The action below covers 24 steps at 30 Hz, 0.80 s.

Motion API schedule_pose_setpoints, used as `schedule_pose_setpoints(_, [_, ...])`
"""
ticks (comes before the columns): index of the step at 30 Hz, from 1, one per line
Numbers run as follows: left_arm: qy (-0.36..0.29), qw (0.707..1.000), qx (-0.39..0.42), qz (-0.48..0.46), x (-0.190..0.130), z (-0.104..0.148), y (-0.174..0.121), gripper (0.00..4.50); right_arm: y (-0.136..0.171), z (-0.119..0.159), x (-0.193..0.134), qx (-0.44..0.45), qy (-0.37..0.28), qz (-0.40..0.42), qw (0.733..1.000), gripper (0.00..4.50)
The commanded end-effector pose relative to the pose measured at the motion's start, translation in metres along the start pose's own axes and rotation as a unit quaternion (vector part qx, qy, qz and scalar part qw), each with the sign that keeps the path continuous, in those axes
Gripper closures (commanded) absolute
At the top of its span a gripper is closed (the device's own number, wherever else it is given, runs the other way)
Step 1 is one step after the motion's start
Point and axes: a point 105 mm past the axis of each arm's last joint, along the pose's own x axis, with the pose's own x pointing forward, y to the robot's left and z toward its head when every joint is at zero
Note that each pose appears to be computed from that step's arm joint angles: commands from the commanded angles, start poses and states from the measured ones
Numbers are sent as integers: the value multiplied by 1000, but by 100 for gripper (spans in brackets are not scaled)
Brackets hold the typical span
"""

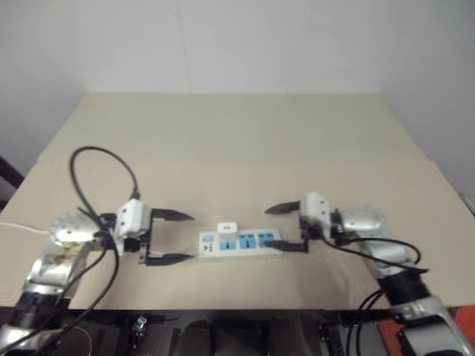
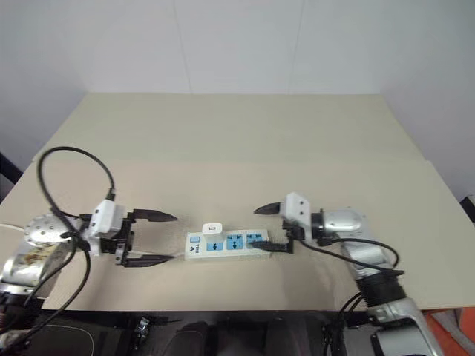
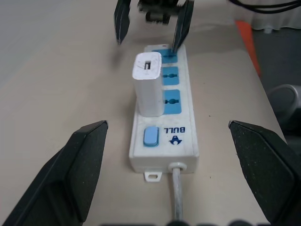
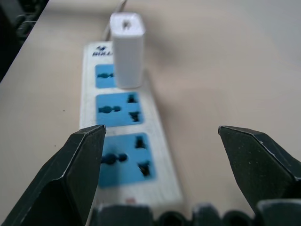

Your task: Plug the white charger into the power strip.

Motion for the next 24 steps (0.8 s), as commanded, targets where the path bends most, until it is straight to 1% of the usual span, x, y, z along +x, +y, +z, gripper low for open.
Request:
schedule_pose_setpoints(1, [-7,999,17,27,-14,15,2,2,-8,25,-26,-17,-25,-36,999,0])
schedule_pose_setpoints(4, [1,999,3,40,-25,13,-2,2,-7,23,-50,-11,-2,-53,999,0])
schedule_pose_setpoints(7, [25,999,-12,43,-37,9,-11,2,-2,18,-71,-2,23,-63,998,0])
schedule_pose_setpoints(11, [39,997,-26,54,-50,7,-15,2,0,19,-87,7,35,-74,997,0])
schedule_pose_setpoints(15, [40,997,-32,60,-52,6,-14,2,0,19,-92,12,42,-84,995,0])
schedule_pose_setpoints(24, [37,997,-35,50,-47,10,-14,2,3,16,-91,17,45,-85,995,0])
